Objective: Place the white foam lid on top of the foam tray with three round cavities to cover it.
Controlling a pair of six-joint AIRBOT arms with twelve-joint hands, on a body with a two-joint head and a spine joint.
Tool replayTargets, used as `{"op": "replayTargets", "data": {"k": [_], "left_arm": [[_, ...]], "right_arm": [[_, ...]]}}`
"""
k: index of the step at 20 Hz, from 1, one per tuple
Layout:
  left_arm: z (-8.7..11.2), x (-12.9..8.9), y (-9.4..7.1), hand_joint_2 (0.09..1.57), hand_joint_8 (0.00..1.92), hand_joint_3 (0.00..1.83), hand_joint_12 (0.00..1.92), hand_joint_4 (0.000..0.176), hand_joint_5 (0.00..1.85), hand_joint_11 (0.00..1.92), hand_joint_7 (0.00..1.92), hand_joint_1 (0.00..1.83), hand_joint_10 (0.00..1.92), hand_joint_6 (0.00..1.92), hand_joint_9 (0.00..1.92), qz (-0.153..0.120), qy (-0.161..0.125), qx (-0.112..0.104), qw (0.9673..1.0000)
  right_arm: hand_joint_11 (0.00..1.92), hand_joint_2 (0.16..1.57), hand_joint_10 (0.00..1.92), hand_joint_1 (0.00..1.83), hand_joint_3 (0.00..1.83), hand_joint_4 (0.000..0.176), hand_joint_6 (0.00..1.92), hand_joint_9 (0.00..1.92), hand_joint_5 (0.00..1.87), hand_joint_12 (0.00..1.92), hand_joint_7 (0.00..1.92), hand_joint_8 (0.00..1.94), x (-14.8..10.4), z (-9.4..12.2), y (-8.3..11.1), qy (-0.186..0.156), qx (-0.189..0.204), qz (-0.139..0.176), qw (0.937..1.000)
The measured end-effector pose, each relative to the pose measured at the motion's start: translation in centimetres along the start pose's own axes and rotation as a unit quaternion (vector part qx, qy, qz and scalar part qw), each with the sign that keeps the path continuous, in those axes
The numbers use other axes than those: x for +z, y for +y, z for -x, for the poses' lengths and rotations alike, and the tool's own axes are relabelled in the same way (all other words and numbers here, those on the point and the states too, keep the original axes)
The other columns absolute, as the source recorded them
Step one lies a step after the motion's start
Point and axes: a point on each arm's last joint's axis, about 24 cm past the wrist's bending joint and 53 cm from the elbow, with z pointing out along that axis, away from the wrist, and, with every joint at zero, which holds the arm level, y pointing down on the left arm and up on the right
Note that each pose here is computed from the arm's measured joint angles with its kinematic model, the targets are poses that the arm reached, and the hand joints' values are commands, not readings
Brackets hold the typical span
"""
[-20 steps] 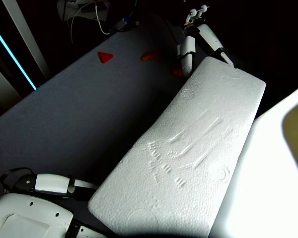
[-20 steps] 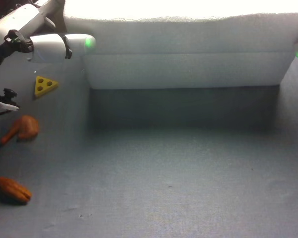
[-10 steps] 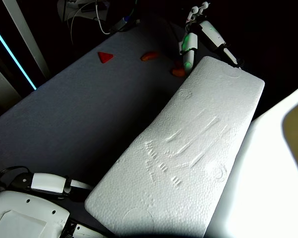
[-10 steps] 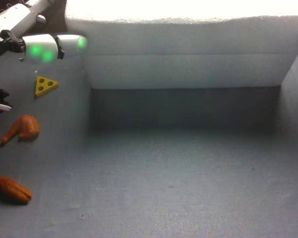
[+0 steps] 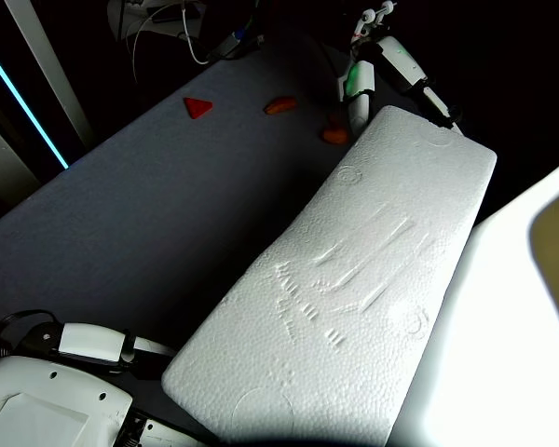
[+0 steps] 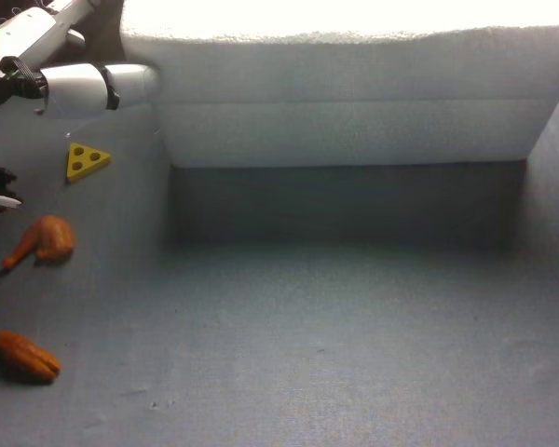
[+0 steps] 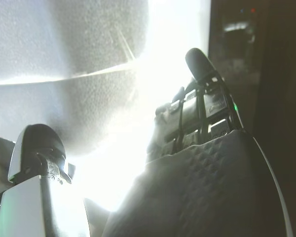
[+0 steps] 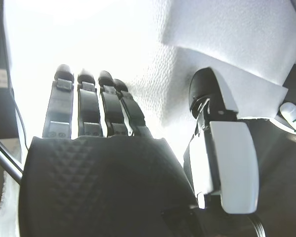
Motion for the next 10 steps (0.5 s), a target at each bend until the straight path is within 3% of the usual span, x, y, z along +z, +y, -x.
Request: {"op": "replayTargets", "data": {"k": [2,3,4,8,9,10], "left_arm": [[-0.01,0.00,0.00,1.00,0.00,0.00,1.04,0.047,0.00,0.00,0.00,0.47,0.00,0.00,0.00,0.000,0.000,0.000,1.0000],[-0.05,0.02,-0.01,1.00,0.00,0.00,1.05,0.053,0.00,0.00,0.00,0.44,0.00,0.00,0.00,0.000,0.000,0.000,1.0000],[-0.03,0.03,0.03,1.01,0.00,0.00,1.05,0.035,0.00,0.00,0.00,0.47,0.00,0.00,0.00,0.000,0.000,-0.001,1.0000],[0.07,-0.06,0.13,1.00,0.00,0.00,0.99,0.039,0.00,0.00,0.00,0.47,0.00,0.00,0.00,0.000,-0.003,-0.002,1.0000],[0.07,-0.10,0.19,0.99,0.00,0.00,0.87,0.051,0.00,0.00,0.00,0.49,0.00,0.00,0.00,0.000,-0.003,-0.002,1.0000],[0.07,-0.10,0.26,1.00,0.00,0.00,0.61,0.041,0.00,0.00,0.00,0.52,0.00,0.00,0.00,0.001,-0.003,-0.003,1.0000]], "right_arm": [[0.00,1.24,0.00,0.42,0.00,0.000,0.00,0.00,0.00,0.00,0.00,0.00,-0.12,0.24,-0.18,-0.003,-0.005,-0.004,1.0000],[0.00,1.24,0.00,0.44,0.00,0.000,0.00,0.00,0.00,0.00,0.00,0.00,-0.24,0.32,-0.09,-0.003,-0.007,-0.005,1.0000],[0.00,1.23,0.00,0.46,0.00,0.000,0.00,0.00,0.00,0.00,0.00,0.00,-0.28,0.55,0.01,-0.006,-0.014,-0.006,0.9999],[0.00,1.23,0.00,0.46,0.00,0.000,0.00,0.00,0.00,0.00,0.00,0.00,-0.45,0.77,0.00,-0.008,-0.016,-0.006,0.9998],[0.00,1.24,0.00,0.50,0.00,0.000,0.00,0.00,0.00,0.00,0.00,0.00,-0.51,0.86,-0.02,-0.009,-0.016,-0.006,0.9998],[0.00,1.23,0.00,0.50,0.00,0.000,0.00,0.00,0.00,0.00,0.00,0.00,-0.56,0.99,-0.06,-0.010,-0.017,-0.007,0.9998]]}}
